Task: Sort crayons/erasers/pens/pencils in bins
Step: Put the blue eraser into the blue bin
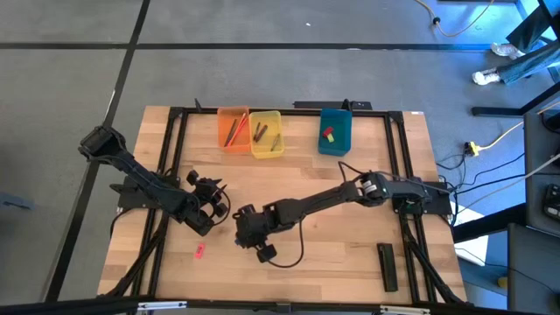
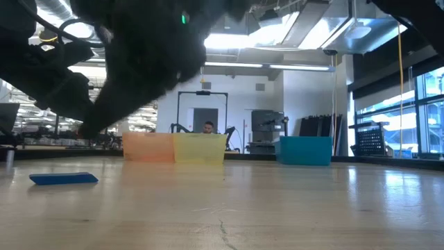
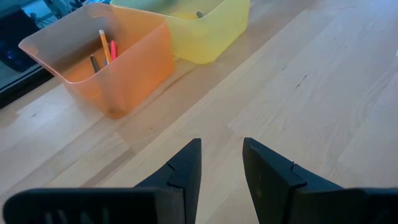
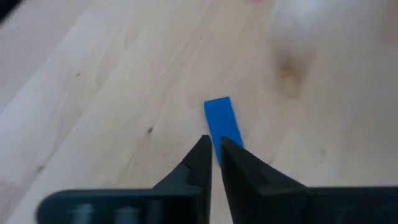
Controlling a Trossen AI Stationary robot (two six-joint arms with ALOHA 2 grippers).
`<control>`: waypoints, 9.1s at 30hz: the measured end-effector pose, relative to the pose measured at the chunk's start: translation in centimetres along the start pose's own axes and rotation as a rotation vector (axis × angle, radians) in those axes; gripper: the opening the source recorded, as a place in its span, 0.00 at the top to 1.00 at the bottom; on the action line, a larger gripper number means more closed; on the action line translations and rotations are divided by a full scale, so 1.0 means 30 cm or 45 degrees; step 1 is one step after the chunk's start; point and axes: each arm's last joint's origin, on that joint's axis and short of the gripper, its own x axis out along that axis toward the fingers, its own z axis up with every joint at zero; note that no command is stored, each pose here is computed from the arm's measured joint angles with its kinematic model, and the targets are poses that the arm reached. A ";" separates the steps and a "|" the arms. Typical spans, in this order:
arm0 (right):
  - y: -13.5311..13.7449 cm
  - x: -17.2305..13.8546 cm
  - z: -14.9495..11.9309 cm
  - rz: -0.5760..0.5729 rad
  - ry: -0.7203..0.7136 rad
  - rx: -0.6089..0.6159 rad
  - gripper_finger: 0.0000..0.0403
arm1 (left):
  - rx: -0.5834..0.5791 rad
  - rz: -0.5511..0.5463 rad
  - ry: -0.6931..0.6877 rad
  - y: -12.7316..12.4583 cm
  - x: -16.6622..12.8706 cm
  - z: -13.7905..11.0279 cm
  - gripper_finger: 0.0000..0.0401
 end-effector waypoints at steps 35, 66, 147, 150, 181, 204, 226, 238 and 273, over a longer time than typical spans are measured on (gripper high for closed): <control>-0.153 0.108 -0.173 0.090 -0.154 0.113 0.98 | -0.026 0.010 -0.013 -0.001 0.007 0.006 0.73; -0.201 0.028 -0.089 -0.084 -0.289 0.034 0.72 | -0.010 -0.001 0.012 -0.002 0.006 0.003 0.73; -0.121 -0.235 -0.160 -0.386 -0.267 0.265 0.95 | 0.013 -0.170 0.125 -0.045 -0.039 0.002 0.73; -0.097 -0.256 -0.222 -0.395 -0.388 0.346 0.95 | 0.048 -0.233 0.101 -0.068 -0.053 0.012 0.73; 0.087 -0.359 -0.370 -0.331 -0.512 0.523 0.95 | 0.465 -0.739 0.431 -0.129 -0.035 0.023 0.73; 0.087 -0.358 -0.371 -0.322 -0.515 0.570 0.95 | 0.450 -0.655 0.628 -0.141 0.062 -0.016 0.55; 0.096 -0.355 -0.374 -0.316 -0.490 0.559 0.95 | 0.467 -0.681 0.611 -0.197 0.043 0.057 0.81; 0.143 -0.360 -0.422 -0.310 -0.242 0.602 0.95 | 0.580 -0.643 0.379 -0.241 0.076 0.243 0.81; 0.313 -0.552 -0.749 -0.807 -0.512 0.669 0.98 | 0.013 -1.230 0.161 -0.204 0.572 0.626 0.82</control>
